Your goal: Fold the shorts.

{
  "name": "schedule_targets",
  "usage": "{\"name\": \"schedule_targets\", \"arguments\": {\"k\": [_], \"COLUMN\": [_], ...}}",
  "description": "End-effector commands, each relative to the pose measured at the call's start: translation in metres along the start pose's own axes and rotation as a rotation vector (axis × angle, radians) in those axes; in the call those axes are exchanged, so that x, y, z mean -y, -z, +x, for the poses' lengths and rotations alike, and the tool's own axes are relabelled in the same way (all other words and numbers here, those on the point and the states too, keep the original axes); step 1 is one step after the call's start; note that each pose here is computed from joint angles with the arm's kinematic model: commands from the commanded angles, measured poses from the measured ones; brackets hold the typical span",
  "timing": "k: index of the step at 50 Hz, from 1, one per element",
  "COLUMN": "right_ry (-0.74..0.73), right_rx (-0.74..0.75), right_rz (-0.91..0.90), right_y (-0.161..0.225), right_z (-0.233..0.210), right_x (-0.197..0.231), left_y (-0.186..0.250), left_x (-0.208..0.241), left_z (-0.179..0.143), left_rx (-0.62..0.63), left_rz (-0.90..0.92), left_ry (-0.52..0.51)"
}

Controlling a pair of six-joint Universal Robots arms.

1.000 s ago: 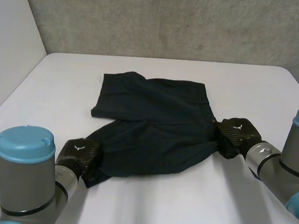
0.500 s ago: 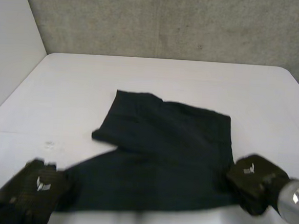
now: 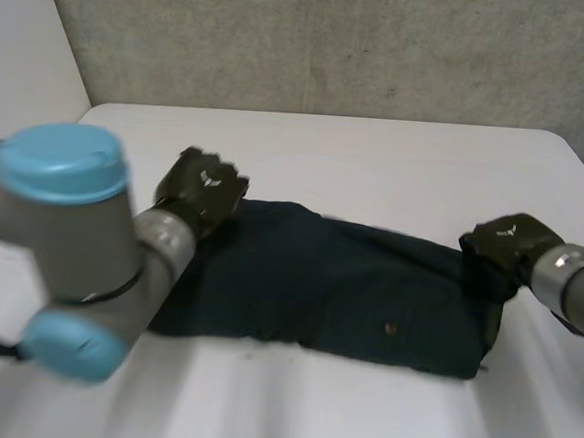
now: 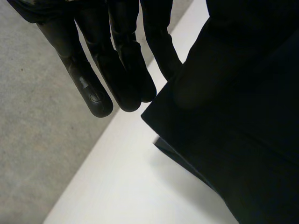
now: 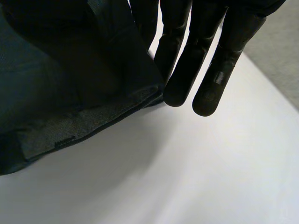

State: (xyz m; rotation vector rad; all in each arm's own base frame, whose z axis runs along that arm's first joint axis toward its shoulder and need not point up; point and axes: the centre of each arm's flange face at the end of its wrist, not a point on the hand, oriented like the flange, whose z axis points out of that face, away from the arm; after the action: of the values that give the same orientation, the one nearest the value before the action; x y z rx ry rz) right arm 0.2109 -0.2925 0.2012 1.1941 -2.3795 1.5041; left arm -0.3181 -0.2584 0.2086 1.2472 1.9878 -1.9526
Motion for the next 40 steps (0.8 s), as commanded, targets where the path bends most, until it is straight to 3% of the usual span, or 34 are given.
{"name": "schedule_targets", "arguments": {"k": [1, 7, 17, 23, 28, 35, 40], "right_ry": [0.046, 0.059, 0.086, 0.058, -0.054, -0.204, -0.264], "right_rx": [-0.105, -0.126, -0.191, -0.312, -0.379, -0.294, -0.136], "right_rz": [0.055, 0.105, 0.199, 0.274, 0.357, 0.316, 0.233], "right_y": [-0.053, -0.092, -0.121, -0.113, -0.067, -0.018, 0.004], "right_z": [-0.001, -0.005, -0.006, 0.013, 0.035, 0.018, -0.011], "right_x": [0.003, -0.001, -0.002, 0.017, 0.046, 0.032, 0.007], "left_y": [-0.081, -0.125, -0.146, -0.135, -0.120, -0.074, -0.034], "left_x": [-0.018, -0.042, -0.056, -0.061, -0.035, -0.006, -0.002], "left_z": [0.012, 0.020, 0.028, 0.039, 0.024, -0.009, -0.028], "left_rx": [0.065, 0.126, 0.212, 0.174, 0.192, 0.201, 0.189], "left_rz": [0.024, 0.025, 0.089, 0.070, 0.096, 0.106, 0.103], "left_ry": [-0.039, -0.120, -0.200, -0.198, -0.184, -0.009, 0.225]}}
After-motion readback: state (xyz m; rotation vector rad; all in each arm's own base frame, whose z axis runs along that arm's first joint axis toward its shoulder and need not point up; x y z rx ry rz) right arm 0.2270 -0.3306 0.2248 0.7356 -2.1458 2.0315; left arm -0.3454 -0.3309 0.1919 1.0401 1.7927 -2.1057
